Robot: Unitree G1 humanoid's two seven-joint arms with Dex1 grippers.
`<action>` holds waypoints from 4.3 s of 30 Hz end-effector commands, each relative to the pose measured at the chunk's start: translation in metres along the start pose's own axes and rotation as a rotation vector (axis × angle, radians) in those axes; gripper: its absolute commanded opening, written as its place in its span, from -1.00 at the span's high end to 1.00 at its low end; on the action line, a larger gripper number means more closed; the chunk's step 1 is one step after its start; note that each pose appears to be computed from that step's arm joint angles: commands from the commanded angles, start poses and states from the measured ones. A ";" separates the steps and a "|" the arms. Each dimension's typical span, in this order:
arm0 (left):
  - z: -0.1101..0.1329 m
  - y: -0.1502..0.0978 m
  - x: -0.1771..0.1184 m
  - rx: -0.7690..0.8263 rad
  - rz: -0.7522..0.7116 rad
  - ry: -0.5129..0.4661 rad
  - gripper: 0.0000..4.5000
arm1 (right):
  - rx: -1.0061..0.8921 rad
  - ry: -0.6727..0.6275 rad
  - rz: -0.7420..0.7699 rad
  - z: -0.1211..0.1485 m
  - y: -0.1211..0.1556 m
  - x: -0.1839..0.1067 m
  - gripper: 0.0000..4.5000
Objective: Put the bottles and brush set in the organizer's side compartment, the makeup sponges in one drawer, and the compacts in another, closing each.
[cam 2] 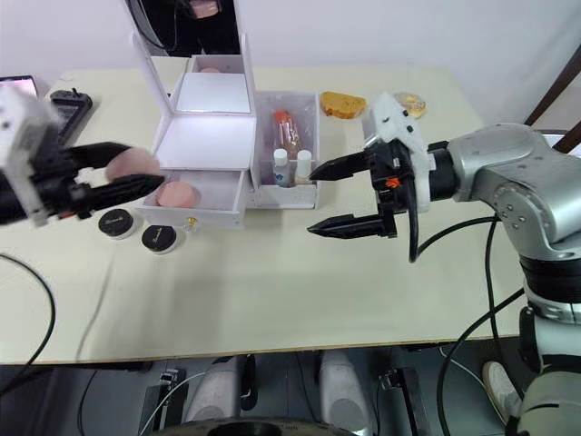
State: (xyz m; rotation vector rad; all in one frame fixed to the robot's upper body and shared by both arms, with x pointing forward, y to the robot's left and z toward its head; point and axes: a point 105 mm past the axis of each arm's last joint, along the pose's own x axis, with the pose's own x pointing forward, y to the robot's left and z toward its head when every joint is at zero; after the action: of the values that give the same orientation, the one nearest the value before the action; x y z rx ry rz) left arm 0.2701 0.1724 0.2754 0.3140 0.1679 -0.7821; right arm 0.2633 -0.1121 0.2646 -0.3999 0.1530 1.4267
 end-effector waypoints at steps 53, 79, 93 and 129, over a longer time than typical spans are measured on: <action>-0.033 0.014 -0.026 0.075 -0.031 -0.109 -0.99 | -0.170 0.035 -0.256 0.001 -0.029 -0.033 -1.00; -0.121 -0.010 -0.012 -0.135 0.256 -0.210 0.96 | -0.194 0.041 -0.237 0.011 -0.040 -0.021 -1.00; -0.102 0.010 0.030 -0.090 0.217 -0.244 0.96 | -0.176 0.053 -0.263 0.011 -0.033 -0.028 -1.00; -0.083 0.027 0.021 -0.101 0.005 -0.270 0.96 | 0.112 -0.073 -0.223 -0.027 -0.012 -0.026 -1.00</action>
State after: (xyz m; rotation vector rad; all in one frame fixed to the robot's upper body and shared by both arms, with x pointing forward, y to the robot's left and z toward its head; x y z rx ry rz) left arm 0.3126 0.2061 0.1748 0.0956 0.0270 -0.7616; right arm 0.2791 -0.1426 0.2383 -0.2584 0.1597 1.2008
